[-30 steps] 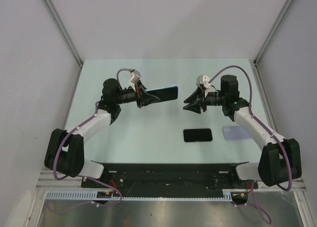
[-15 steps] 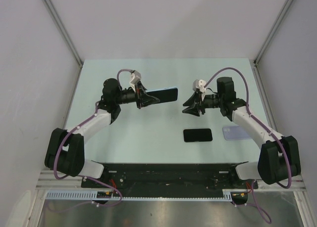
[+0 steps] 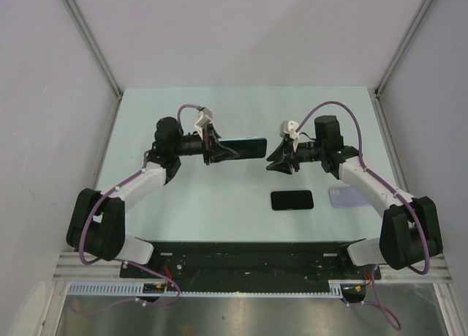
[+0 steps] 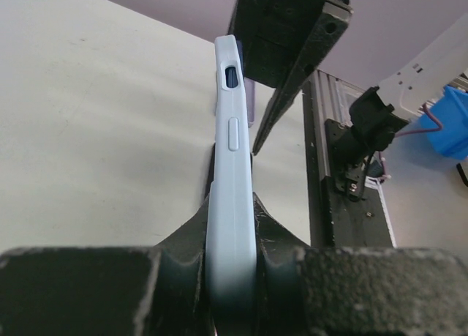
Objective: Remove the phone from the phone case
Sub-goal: Remove the phone case from the phone.
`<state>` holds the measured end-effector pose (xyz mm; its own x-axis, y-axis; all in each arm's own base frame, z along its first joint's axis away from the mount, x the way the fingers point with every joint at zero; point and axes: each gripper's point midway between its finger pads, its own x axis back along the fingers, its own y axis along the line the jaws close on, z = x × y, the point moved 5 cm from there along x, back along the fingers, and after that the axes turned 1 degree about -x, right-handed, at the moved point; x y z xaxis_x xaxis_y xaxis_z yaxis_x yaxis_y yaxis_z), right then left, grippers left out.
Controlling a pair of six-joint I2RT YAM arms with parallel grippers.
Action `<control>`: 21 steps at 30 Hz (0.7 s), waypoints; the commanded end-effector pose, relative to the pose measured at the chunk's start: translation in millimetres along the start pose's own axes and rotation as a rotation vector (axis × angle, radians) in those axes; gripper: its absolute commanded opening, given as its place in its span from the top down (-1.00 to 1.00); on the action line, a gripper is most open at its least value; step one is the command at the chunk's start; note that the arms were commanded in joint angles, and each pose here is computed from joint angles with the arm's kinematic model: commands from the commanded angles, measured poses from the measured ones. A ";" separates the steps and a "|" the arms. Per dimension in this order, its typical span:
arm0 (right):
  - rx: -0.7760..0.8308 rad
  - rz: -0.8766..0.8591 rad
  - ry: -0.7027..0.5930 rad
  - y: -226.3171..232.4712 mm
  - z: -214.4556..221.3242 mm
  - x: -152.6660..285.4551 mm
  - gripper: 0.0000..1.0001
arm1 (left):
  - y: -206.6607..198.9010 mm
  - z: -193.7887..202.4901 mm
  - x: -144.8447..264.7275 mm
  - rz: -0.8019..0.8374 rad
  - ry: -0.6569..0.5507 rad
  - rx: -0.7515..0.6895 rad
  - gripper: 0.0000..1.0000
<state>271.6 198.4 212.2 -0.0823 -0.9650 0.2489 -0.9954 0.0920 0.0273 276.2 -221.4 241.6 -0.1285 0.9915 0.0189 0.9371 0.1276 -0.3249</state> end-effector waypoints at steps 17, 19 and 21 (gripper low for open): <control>-0.013 -0.147 -0.122 10.2 -27.5 4.7 0.25 | -27.9 -9.8 -8.7 0.139 -0.002 -0.069 0.99; -0.015 -0.152 -0.121 10.8 -26.6 3.6 0.28 | -27.5 -8.4 -9.9 0.142 0.000 -0.063 0.99; -0.021 -0.157 -0.116 10.7 -24.2 1.1 0.29 | -27.6 -8.1 -10.4 0.143 0.001 -0.063 0.99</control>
<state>261.0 198.3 225.3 0.0238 -0.9876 0.1549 -0.9945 -0.0075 0.1046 259.4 -231.6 241.1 -0.0316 0.9994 0.0167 0.9417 0.0354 -0.3345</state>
